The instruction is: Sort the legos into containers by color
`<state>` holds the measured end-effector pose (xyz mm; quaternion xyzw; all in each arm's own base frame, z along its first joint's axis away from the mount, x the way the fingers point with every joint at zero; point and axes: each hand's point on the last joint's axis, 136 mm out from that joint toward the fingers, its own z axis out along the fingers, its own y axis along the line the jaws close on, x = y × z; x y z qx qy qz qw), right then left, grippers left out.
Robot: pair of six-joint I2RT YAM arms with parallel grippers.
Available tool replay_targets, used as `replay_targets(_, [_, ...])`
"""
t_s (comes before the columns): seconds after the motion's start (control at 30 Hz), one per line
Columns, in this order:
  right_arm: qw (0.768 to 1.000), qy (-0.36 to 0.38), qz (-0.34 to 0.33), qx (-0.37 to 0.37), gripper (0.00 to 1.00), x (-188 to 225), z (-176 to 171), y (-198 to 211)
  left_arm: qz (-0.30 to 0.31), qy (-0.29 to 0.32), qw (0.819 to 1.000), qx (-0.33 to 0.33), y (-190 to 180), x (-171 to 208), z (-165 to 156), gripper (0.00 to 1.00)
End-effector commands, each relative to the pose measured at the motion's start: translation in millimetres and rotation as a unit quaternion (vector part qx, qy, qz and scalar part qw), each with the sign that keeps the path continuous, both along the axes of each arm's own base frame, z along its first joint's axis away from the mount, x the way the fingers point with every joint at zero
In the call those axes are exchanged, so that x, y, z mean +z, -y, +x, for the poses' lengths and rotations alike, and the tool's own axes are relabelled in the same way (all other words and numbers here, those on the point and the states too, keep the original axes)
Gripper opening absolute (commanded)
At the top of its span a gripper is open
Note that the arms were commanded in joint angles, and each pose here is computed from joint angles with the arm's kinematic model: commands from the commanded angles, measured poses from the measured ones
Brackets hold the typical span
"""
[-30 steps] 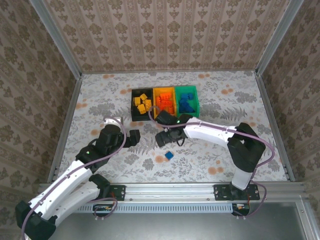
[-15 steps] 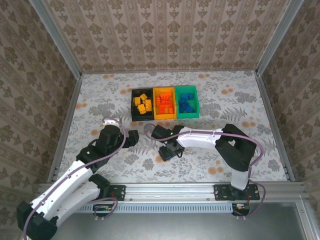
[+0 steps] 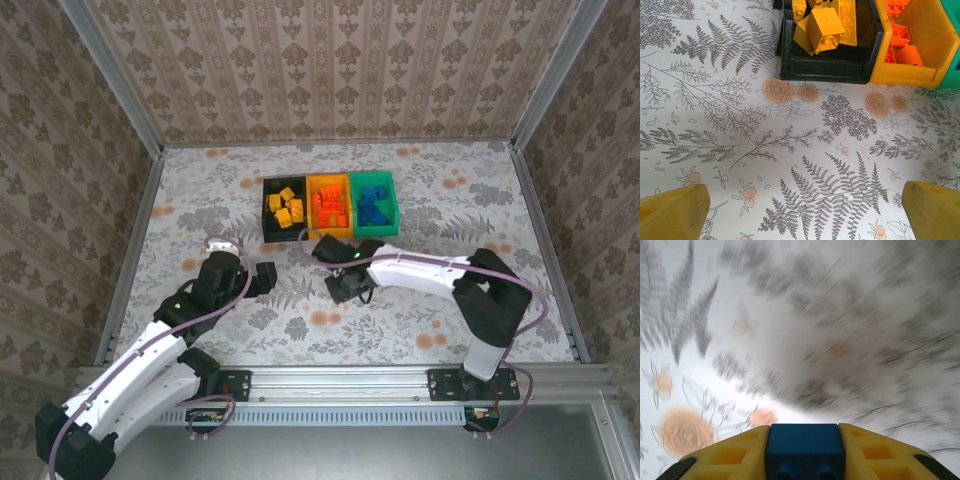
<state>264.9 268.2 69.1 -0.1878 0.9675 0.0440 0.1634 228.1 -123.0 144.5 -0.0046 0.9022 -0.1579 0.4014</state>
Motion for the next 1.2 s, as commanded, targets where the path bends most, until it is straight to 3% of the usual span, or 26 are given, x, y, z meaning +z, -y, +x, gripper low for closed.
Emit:
replay_targets(0.0, [0.993,0.093,0.023,-0.073,0.36,62.0,60.7,28.7,-0.007,-0.001,1.0,0.011,-2.4,-0.8,1.4,1.0])
replay_targets(0.23, [0.967,0.152,0.034,-0.203,0.36,79.1,159.7,72.7,-0.011,-0.002,1.0,0.014,-1.8,-2.1,3.2,1.0])
replay_targets(0.37, [0.962,0.155,0.014,-0.224,0.37,69.6,204.0,78.6,-0.012,-0.006,1.0,0.012,-0.1,-3.4,4.1,1.0])
replay_targets(0.6, [0.955,0.172,-0.006,-0.243,0.42,61.9,249.7,86.8,-0.01,-0.009,1.0,0.012,0.8,-6.4,6.4,1.0])
replay_targets(0.67, [0.956,0.176,-0.005,-0.237,0.51,61.8,256.8,83.3,-0.008,-0.009,1.0,0.014,0.1,-7.0,7.3,1.0])
replay_targets(0.77, [0.955,0.184,0.001,-0.234,0.72,68.4,263.0,81.1,-0.002,-0.007,1.0,0.017,-1.5,-6.2,8.9,1.0])
replay_targets(0.83, [0.951,0.2,0.017,-0.235,0.79,82.1,262.4,80.6,-0.002,-0.001,1.0,0.021,-2.8,-2.6,10.6,1.0])
replay_targets(1.0, [0.933,0.249,0.061,-0.252,0.85,115.4,240.3,92.2,0.01,0.019,0.999,0.038,-9.3,8.6,16.8,1.0])
replay_targets(1.17, [0.909,0.293,0.104,-0.279,0.87,140.8,190.2,115.8,0.009,0.078,0.995,0.056,-13.0,28.2,31.5,1.0])
